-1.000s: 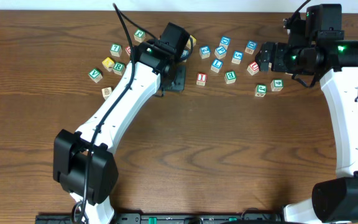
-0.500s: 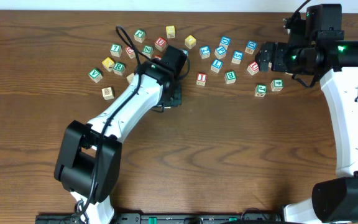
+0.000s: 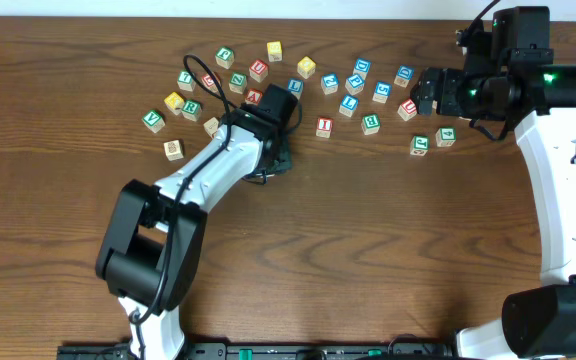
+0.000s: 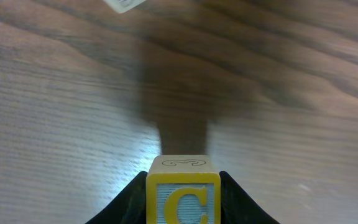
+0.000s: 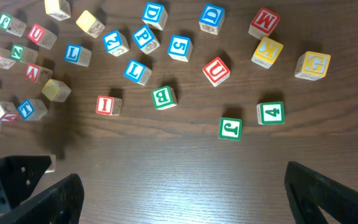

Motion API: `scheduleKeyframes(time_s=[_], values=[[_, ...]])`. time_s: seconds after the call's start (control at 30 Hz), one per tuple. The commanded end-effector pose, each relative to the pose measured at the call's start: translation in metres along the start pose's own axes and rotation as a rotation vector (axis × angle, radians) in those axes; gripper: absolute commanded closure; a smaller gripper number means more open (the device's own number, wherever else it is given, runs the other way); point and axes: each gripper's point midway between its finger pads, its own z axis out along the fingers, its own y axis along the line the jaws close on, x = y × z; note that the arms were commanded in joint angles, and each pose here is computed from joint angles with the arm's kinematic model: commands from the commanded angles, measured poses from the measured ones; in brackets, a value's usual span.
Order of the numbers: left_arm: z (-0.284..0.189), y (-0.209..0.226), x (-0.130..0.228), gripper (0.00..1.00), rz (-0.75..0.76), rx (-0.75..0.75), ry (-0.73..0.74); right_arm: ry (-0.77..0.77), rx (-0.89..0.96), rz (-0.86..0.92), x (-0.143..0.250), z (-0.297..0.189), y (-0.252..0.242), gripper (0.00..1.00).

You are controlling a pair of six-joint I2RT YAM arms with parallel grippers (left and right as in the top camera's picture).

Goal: Spell out CORL
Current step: 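Carry the C block with the left gripper toward the front-left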

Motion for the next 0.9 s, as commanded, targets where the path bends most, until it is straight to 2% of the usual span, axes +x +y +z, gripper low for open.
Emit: scheduleKeyframes(time_s=[0.0, 0.17, 0.47, 0.87], values=[[0.014, 0.018, -0.002, 0.71, 0.000, -0.045, 0.015, -0.011, -0.008, -0.016, -0.004, -0.002, 0.006, 0.02], [0.015, 0.025, -0.008, 0.71, 0.130, -0.026, 0.025, -0.011, -0.010, -0.020, -0.004, -0.002, 0.008, 0.02], [0.017, 0.026, -0.009, 0.71, 0.268, -0.006, 0.037, -0.011, -0.010, -0.020, -0.004, -0.002, 0.008, 0.02], [0.018, 0.019, -0.005, 0.71, 0.243, 0.040, 0.055, -0.011, -0.010, -0.020, -0.004, -0.002, 0.008, 0.01]])
